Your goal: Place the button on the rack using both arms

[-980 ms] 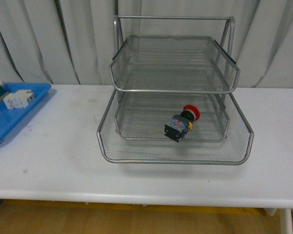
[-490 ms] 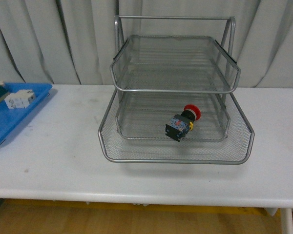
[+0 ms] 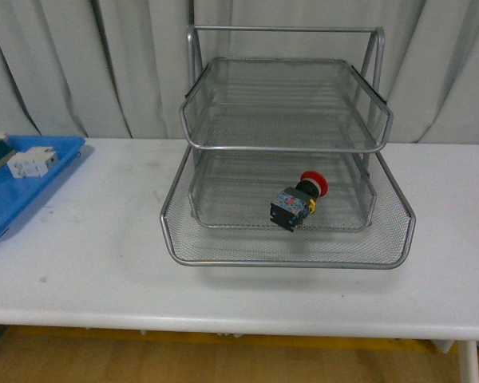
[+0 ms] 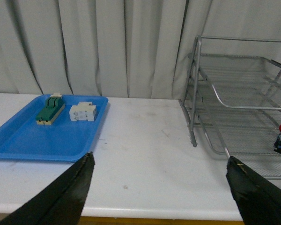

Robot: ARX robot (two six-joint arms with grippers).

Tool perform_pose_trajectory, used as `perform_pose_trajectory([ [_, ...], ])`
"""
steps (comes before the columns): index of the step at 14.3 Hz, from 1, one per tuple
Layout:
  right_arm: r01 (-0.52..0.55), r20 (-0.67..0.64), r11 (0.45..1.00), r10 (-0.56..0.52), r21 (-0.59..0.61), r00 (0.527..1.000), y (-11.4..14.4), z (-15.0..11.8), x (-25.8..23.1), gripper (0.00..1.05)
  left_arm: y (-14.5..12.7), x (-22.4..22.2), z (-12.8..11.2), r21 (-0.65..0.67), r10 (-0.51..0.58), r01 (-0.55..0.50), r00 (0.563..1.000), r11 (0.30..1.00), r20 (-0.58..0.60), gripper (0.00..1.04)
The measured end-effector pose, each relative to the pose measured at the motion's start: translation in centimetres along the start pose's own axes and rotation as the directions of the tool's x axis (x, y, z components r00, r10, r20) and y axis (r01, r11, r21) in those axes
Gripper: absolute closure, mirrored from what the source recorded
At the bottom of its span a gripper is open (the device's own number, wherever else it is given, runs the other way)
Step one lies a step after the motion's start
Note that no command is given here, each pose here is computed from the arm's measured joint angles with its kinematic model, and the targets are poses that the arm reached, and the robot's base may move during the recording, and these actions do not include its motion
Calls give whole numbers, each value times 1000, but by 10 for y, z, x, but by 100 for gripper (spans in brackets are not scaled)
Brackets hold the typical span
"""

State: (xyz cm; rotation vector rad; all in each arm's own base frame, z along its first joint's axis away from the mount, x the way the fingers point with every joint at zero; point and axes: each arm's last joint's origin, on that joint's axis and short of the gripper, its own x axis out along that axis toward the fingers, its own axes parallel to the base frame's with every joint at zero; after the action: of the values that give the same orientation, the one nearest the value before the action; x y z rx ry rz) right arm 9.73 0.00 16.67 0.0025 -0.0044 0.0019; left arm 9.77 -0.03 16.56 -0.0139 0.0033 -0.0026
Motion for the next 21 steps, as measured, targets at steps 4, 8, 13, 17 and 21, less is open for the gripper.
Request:
perform_pose_trajectory([
  [4,-222,108,969,210,105,972,-9,56,80,6,0,0,0,3,0,0,1000,1000,0,7],
  [8,-234,-375,920,348,315,859,42,12,217,33,0,0,0,3,0,0,1000,1000,0,7],
  [13,-273,-664,916,401,293,631,109,-25,220,97,0,0,0,3,0,0,1000,1000,0,7],
  [17,-304,-724,910,411,284,554,133,-49,205,103,0,0,0,3,0,0,1000,1000,0,7],
  [21,-282,-752,929,362,240,551,141,-71,219,103,0,0,0,3,0,0,1000,1000,0,7],
])
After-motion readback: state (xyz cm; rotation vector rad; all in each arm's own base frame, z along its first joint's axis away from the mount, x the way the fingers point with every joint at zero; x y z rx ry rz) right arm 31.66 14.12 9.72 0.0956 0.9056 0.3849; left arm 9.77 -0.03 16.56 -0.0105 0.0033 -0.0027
